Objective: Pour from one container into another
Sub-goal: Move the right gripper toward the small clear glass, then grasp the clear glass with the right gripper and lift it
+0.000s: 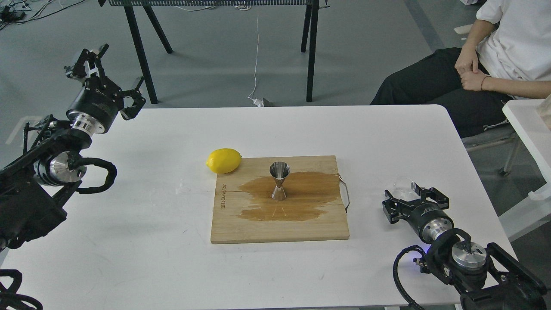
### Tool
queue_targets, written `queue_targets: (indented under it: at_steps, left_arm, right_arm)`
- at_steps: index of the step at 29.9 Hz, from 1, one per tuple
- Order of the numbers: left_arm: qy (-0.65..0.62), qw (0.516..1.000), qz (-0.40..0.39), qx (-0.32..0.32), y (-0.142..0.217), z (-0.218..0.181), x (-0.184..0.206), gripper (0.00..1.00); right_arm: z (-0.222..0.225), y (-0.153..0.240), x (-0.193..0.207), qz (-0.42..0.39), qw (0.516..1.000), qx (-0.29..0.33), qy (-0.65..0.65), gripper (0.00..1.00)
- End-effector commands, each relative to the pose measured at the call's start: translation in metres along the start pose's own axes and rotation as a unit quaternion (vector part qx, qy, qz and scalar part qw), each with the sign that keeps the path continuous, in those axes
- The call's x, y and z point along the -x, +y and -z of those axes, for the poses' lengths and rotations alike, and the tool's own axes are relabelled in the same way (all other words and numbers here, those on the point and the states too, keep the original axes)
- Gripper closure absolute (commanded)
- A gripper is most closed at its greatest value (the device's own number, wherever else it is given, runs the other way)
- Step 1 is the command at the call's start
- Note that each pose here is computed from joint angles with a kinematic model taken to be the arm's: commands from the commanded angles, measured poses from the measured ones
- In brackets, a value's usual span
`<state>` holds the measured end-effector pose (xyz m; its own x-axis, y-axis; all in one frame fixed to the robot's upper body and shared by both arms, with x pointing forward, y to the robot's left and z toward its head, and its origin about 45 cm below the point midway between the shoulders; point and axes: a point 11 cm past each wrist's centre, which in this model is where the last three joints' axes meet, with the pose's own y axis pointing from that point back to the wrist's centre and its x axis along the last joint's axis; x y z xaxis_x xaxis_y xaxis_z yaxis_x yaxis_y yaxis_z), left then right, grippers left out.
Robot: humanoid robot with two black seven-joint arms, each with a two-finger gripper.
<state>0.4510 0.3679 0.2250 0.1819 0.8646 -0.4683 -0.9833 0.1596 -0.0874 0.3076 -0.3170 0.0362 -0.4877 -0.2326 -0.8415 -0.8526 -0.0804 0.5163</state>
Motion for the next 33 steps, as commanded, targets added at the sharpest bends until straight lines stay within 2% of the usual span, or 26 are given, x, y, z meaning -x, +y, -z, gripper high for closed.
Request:
queue_targets:
  at_steps: [1, 3, 5, 14, 21, 28, 33]
  left_arm:
    - [0.001, 1.000, 0.002, 0.001, -0.001, 0.000, 0.002, 0.01]
    - [0.000, 1.000, 0.001, 0.003, -0.002, -0.002, 0.002, 0.01]
    - [-0.002, 1.000, -0.001, 0.003, -0.002, -0.003, 0.002, 0.01]
    - [-0.003, 1.000, -0.001, 0.003, -0.002, -0.003, 0.001, 0.01]
    - [-0.003, 1.000, -0.001, 0.003, -0.002, -0.003, 0.001, 0.01]
    - [-0.003, 1.000, -0.002, 0.004, -0.002, -0.004, 0.000, 0.01]
    - [-0.004, 1.000, -0.003, 0.006, -0.002, -0.006, -0.001, 0.01]
  right_arm:
    - [-0.001, 0.000, -0.001, -0.002, 1.000, 0.000, -0.001, 0.27]
    - [-0.001, 0.000, -0.001, -0.002, 1.000, -0.001, -0.001, 0.31]
    - [-0.001, 0.000, -0.001, -0.002, 1.000, 0.000, 0.000, 0.43]
    - [0.000, 0.000, 0.001, 0.001, 1.000, -0.002, 0.006, 0.63]
    - [-0.005, -0.001, 0.012, 0.019, 1.000, 0.007, 0.005, 0.64]
    - [-0.013, 0.012, 0.076, 0.101, 0.993, 0.040, 0.037, 0.65]
    - [-0.036, 0.018, 0.109, 0.113, 0.987, 0.065, 0.093, 0.65]
